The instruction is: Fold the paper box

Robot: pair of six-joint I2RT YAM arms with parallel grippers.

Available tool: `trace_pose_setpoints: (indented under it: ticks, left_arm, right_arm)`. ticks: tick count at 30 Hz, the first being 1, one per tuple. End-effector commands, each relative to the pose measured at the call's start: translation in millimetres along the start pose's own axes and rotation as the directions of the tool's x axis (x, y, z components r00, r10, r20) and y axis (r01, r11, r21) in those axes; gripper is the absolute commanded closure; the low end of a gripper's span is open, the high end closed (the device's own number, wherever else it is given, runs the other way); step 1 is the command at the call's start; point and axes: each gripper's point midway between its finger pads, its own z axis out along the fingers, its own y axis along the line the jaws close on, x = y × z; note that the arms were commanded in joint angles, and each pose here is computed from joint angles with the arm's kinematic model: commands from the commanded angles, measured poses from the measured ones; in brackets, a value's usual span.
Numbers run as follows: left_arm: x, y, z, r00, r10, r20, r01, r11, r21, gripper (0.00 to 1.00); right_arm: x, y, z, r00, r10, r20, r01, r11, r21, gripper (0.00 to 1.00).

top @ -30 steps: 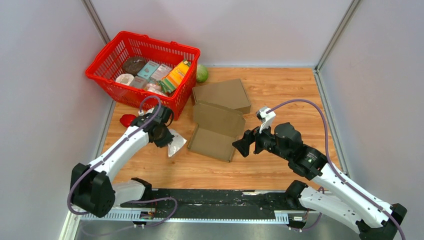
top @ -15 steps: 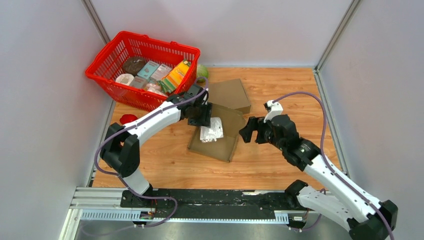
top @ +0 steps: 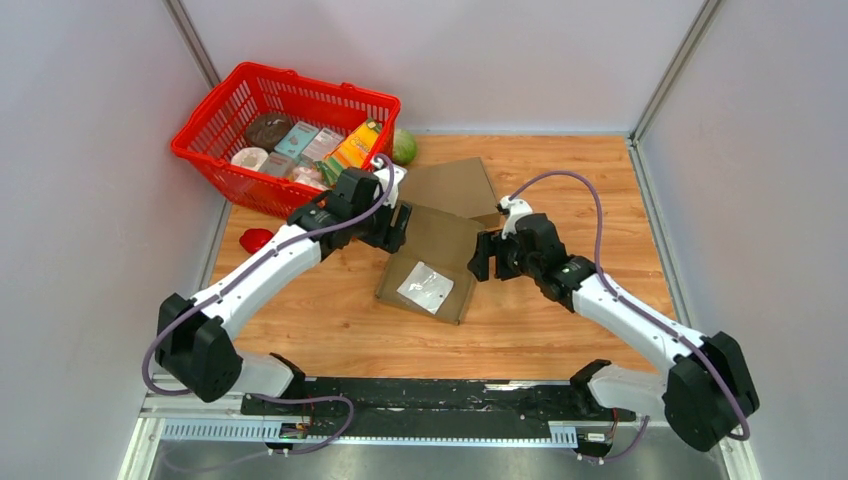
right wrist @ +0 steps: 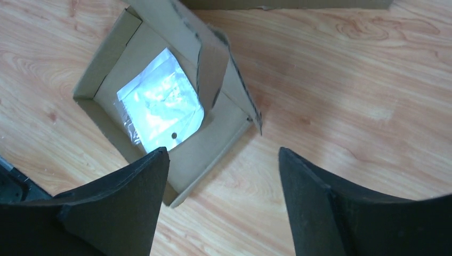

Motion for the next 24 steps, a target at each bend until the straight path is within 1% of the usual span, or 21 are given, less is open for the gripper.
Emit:
trace_pose_setpoints:
  ticks: [1,3,4,5,6,8,10,11,14,15,17,19,20,21,22,23,24]
  left_arm:
    - [-22.1,41.6,10.9,0.995,0.098,0.024,-0.094,0.987,-0.132,0.23]
    - [-31.9,49.5,12.3,0.995,0.076,0.065,-0.066,0.987,-0.144,0.23]
    - [-32.3,55.2,14.9,0.995,0.060,0.080,-0.048,0.988,-0.144,0.23]
    - [-40.3,53.0,17.0,0.992,0.062,0.110,-0.049,0.992,-0.120,0.23]
    - [-42.6,50.9,18.8,0.991,0.066,0.117,-0.054,0.993,-0.102,0.23]
    - [-46.9,47.0,26.0,0.990,0.079,0.116,-0.071,0.995,-0.068,0.23]
    - [-51.5,44.7,31.3,0.988,0.088,0.126,-0.082,0.995,-0.051,0.23]
    - [-56.8,43.4,32.8,0.985,0.098,0.145,-0.093,0.995,-0.044,0.23]
    - [-57.4,44.4,41.4,0.985,0.100,0.138,-0.095,0.995,-0.038,0.22]
    - [-57.6,44.3,43.0,0.983,0.122,0.136,-0.118,0.992,-0.034,0.22]
    - [-57.4,39.0,45.8,0.981,0.124,0.147,-0.125,0.992,-0.003,0.22]
    - [-54.1,35.5,45.4,0.981,0.117,0.156,-0.121,0.993,0.016,0.23]
    - [-53.5,34.7,44.9,0.981,0.111,0.156,-0.115,0.993,0.020,0.24]
    - [-52.0,34.0,44.1,0.982,0.109,0.152,-0.114,0.993,0.023,0.25]
    - [-50.1,32.5,43.0,0.983,0.108,0.148,-0.114,0.993,0.031,0.25]
    - [-50.7,31.6,41.2,0.982,0.107,0.154,-0.114,0.993,0.034,0.26]
    - [-48.3,30.9,39.3,0.982,0.109,0.156,-0.116,0.993,0.037,0.26]
  right_arm:
    - [-42.4,2.5,16.3,0.988,-0.077,0.132,0.078,0.997,0.000,0.25]
    - [-42.7,-1.4,24.2,0.988,-0.081,0.133,0.080,0.997,0.015,0.30]
    - [-48.9,0.0,26.8,0.983,-0.096,0.158,0.096,0.995,0.010,0.30]
    - [-49.7,-1.0,29.9,0.981,-0.108,0.158,0.107,0.994,0.011,0.32]
    - [-52.7,-1.8,31.7,0.979,-0.122,0.163,0.120,0.993,0.019,0.36]
    - [-55.3,-9.4,37.2,0.976,-0.143,0.164,0.136,0.989,0.050,0.39]
    - [-56.2,-12.4,40.2,0.975,-0.151,0.160,0.144,0.988,0.055,0.44]
    - [-63.9,-11.2,40.0,0.970,-0.156,0.188,0.150,0.988,0.046,0.45]
    - [-68.6,-7.2,41.5,0.966,-0.163,0.201,0.162,0.987,0.025,0.50]
    - [-70.0,-4.9,42.2,0.966,-0.163,0.202,0.163,0.987,0.017,0.56]
    - [-72.1,-6.4,43.9,0.967,-0.159,0.201,0.157,0.987,0.025,0.60]
    - [-69.9,-6.8,44.9,0.968,-0.167,0.190,0.165,0.986,0.024,0.68]
    - [-72.2,-6.9,43.5,0.968,-0.167,0.188,0.164,0.986,0.031,0.73]
    - [-75.3,-7.8,40.3,0.967,-0.163,0.196,0.158,0.987,0.042,0.81]
    - [-65.7,-16.4,38.1,0.975,-0.157,0.155,0.146,0.986,0.080,0.85]
    - [-62.6,-18.2,35.6,0.977,-0.155,0.146,0.143,0.986,0.089,0.88]
    - [-58.3,-21.2,30.6,0.979,-0.162,0.128,0.149,0.984,0.101,0.89]
